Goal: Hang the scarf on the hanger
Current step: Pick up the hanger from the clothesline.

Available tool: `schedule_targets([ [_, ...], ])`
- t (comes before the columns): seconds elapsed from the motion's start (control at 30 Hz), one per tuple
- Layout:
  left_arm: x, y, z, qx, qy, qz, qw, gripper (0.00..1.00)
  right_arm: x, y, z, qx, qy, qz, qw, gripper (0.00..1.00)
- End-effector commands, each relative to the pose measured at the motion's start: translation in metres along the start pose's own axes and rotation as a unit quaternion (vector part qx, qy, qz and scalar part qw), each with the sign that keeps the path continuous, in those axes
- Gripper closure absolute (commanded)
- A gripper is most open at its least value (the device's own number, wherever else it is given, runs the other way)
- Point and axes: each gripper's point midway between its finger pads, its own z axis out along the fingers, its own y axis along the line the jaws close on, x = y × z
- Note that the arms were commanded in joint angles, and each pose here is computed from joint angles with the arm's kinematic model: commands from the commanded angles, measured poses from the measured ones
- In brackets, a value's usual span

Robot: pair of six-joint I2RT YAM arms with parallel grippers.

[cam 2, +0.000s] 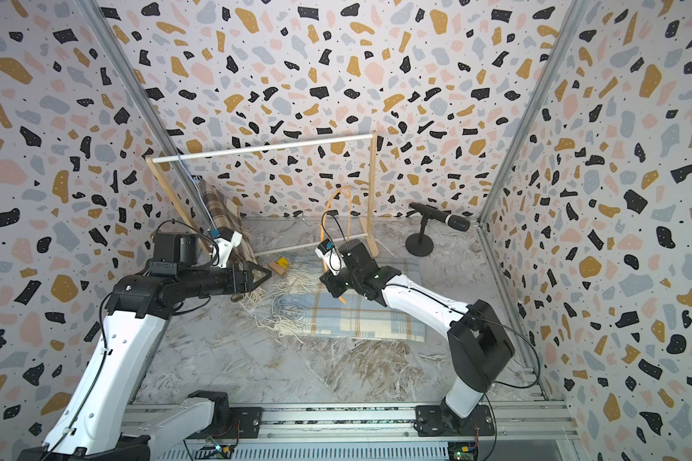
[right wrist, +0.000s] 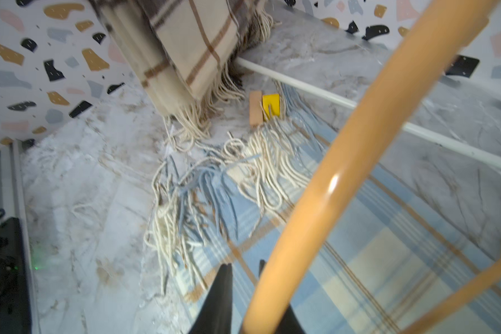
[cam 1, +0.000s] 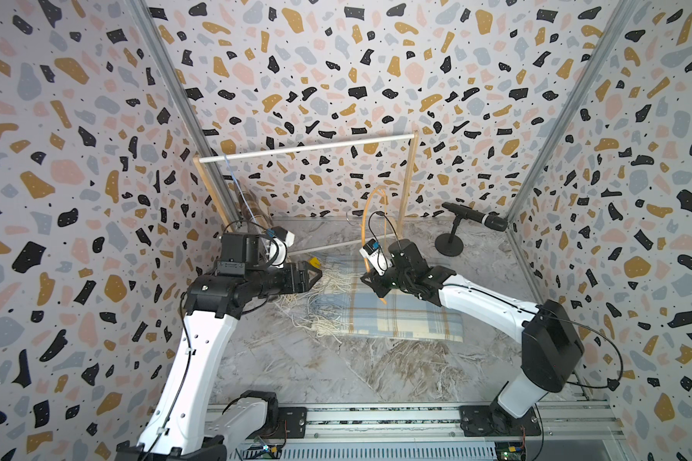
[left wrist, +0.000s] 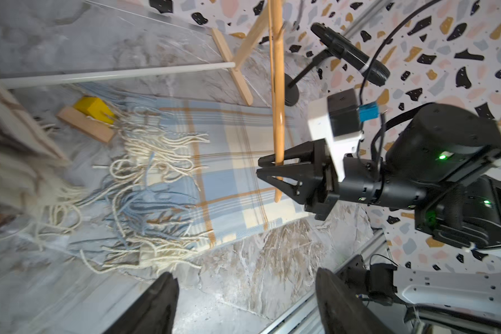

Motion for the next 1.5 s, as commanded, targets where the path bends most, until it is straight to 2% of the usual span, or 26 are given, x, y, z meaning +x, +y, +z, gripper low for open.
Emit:
schedule_targets([
  [0.0, -0.021, -0.029, 0.010, 0.045, -0.014, 0.025, 0.999, 0.22, -0.003, -0.007, -0.032, 0.048, -0.021, -0.057, 0.997, 1.00],
  [0.2, -0.028, -0.064, 0.055, 0.096, 0.048, 0.056, 0.993, 0.25, 0.033, -0.010, -0.058, 0.080, -0.002, -0.081, 0.994, 1.00],
  [0.5, -0.035, -0.092, 0.101, 0.143, 0.089, 0.064, 0.984, 0.29, 0.051, -0.006, -0.075, 0.117, 0.020, -0.116, 0.986, 1.00],
  [0.7, -0.030, -0.087, 0.124, 0.129, 0.111, 0.060, 0.984, 0.43, 0.049, -0.001, -0.080, 0.123, 0.013, -0.118, 0.985, 1.00],
  [0.87, -0.025, -0.080, 0.132, 0.115, 0.121, 0.060, 0.984, 0.60, 0.047, -0.001, -0.082, 0.125, 0.006, -0.114, 0.986, 1.00],
  [1.07, -0.025, -0.075, 0.136, 0.104, 0.119, 0.061, 0.985, 0.74, 0.048, 0.000, -0.081, 0.126, 0.009, -0.117, 0.985, 1.00],
  [1.2, -0.026, -0.071, 0.141, 0.095, 0.117, 0.063, 0.987, 0.74, 0.052, -0.001, -0.080, 0.128, 0.013, -0.116, 0.985, 1.00],
  [1.47, -0.025, -0.054, 0.149, 0.055, 0.115, 0.066, 0.990, 0.67, 0.058, -0.006, -0.082, 0.142, 0.012, -0.108, 0.984, 1.00],
])
